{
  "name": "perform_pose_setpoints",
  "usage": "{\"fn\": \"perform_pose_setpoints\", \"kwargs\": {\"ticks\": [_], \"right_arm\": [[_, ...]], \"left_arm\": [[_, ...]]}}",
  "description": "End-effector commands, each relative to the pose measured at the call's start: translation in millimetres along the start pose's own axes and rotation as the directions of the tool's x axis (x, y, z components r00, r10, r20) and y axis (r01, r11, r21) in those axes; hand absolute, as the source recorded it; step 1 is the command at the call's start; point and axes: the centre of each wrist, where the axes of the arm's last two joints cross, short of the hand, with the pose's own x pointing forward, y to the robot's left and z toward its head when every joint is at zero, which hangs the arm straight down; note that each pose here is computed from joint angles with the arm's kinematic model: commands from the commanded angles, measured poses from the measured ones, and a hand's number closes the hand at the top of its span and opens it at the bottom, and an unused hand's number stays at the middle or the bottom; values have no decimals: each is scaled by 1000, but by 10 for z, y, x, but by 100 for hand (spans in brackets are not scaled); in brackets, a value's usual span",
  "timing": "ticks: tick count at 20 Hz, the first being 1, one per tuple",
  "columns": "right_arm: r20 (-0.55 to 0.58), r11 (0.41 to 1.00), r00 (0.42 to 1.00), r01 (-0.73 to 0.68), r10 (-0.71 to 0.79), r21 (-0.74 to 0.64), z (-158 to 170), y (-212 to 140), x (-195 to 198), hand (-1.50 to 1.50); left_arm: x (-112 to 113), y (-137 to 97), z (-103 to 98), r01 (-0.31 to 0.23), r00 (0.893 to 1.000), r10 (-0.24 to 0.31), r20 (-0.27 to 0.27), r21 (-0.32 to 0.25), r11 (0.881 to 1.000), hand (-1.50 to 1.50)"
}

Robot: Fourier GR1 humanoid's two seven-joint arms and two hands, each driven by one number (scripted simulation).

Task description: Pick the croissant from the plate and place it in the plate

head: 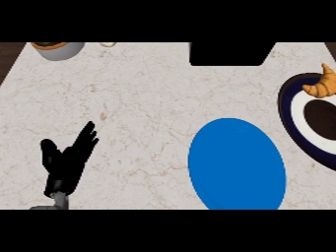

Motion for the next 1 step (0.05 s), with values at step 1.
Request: {"fn": "perform_pose_setpoints", "kwargs": {"ticks": [1], "right_arm": [[133, 995, 987, 83, -90, 60, 204, 10, -106, -150]], "left_arm": [[-131, -14, 24, -2, 1000, 2, -10, -4, 1000, 0]]}}
